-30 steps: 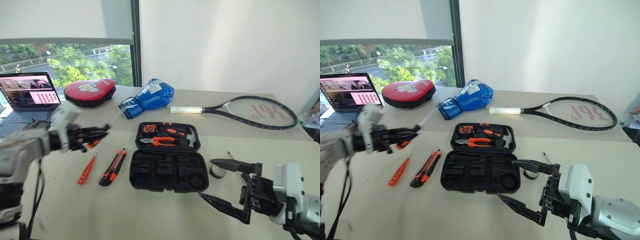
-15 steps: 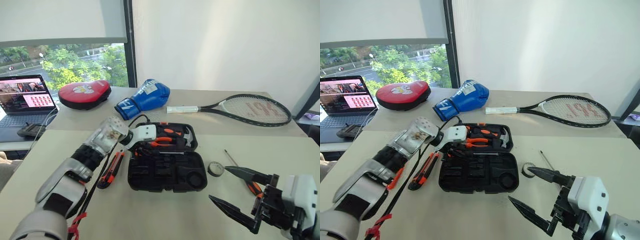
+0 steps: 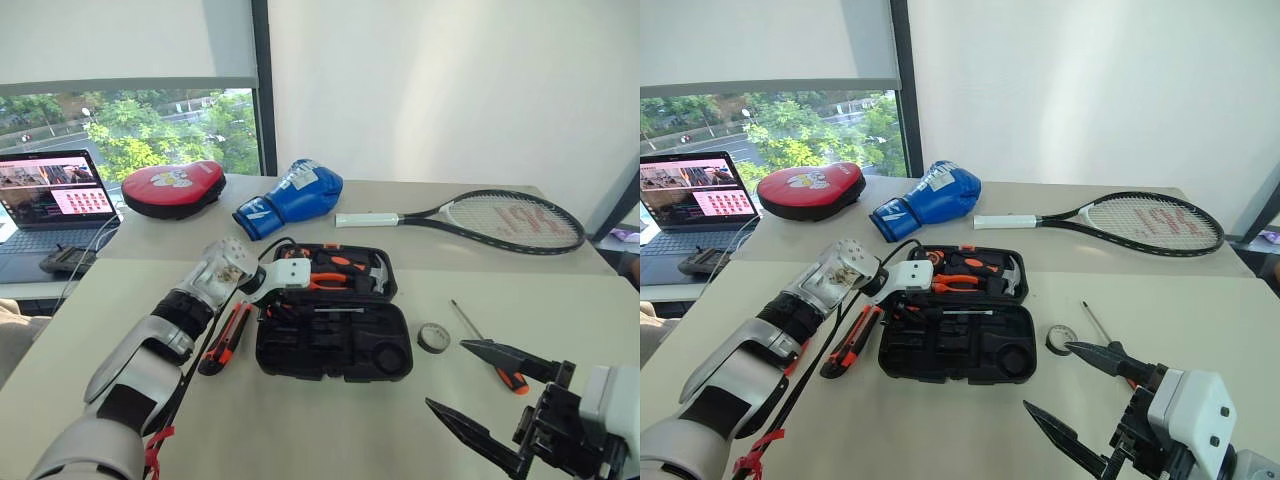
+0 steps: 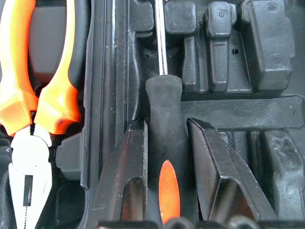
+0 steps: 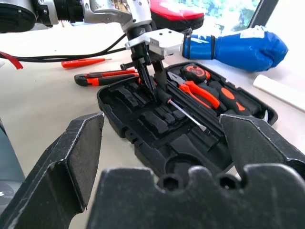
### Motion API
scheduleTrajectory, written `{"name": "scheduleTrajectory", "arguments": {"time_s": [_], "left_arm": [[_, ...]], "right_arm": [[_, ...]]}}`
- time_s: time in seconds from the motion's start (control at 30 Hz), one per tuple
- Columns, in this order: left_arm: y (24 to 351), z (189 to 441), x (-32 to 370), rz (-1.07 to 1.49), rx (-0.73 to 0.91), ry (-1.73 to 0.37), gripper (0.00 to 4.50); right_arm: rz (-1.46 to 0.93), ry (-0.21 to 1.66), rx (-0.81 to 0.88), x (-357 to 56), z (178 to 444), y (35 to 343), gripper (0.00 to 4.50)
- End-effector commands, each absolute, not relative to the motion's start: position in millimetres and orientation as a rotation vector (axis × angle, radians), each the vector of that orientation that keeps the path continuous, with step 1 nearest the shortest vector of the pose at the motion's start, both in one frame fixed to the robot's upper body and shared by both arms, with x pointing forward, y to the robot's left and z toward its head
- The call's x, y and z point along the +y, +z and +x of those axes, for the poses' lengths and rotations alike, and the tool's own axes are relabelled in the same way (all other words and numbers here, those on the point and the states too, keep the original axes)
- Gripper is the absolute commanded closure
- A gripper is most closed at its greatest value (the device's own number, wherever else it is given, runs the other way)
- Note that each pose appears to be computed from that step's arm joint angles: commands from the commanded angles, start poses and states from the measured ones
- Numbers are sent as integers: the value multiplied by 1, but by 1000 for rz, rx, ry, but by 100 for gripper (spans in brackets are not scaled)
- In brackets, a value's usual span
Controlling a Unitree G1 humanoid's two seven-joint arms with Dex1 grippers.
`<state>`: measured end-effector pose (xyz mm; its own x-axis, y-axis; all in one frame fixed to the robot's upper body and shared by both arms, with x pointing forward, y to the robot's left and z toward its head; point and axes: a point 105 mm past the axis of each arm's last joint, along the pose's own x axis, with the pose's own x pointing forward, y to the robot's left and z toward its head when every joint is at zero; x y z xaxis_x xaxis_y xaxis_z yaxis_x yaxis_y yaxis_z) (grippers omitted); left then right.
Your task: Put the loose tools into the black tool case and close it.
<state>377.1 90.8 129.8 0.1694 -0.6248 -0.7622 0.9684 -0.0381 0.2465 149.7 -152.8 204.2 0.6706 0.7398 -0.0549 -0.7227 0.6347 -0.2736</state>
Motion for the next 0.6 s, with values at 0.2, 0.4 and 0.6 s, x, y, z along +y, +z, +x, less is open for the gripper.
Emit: {"name": "scheduleTrajectory", "arguments": {"time_s": [0.2, 0.4, 0.6], "left_arm": [[198, 362, 92, 282, 251, -1333, 139], [140, 377, 74, 164, 257, -992, 375], [71, 362, 78, 252, 410, -822, 447]], "right_arm": [[-295, 851, -106, -149, 149, 216, 0], [-289, 831, -112, -146, 157, 218, 0], [-256, 719, -41, -154, 170, 215, 0]]}}
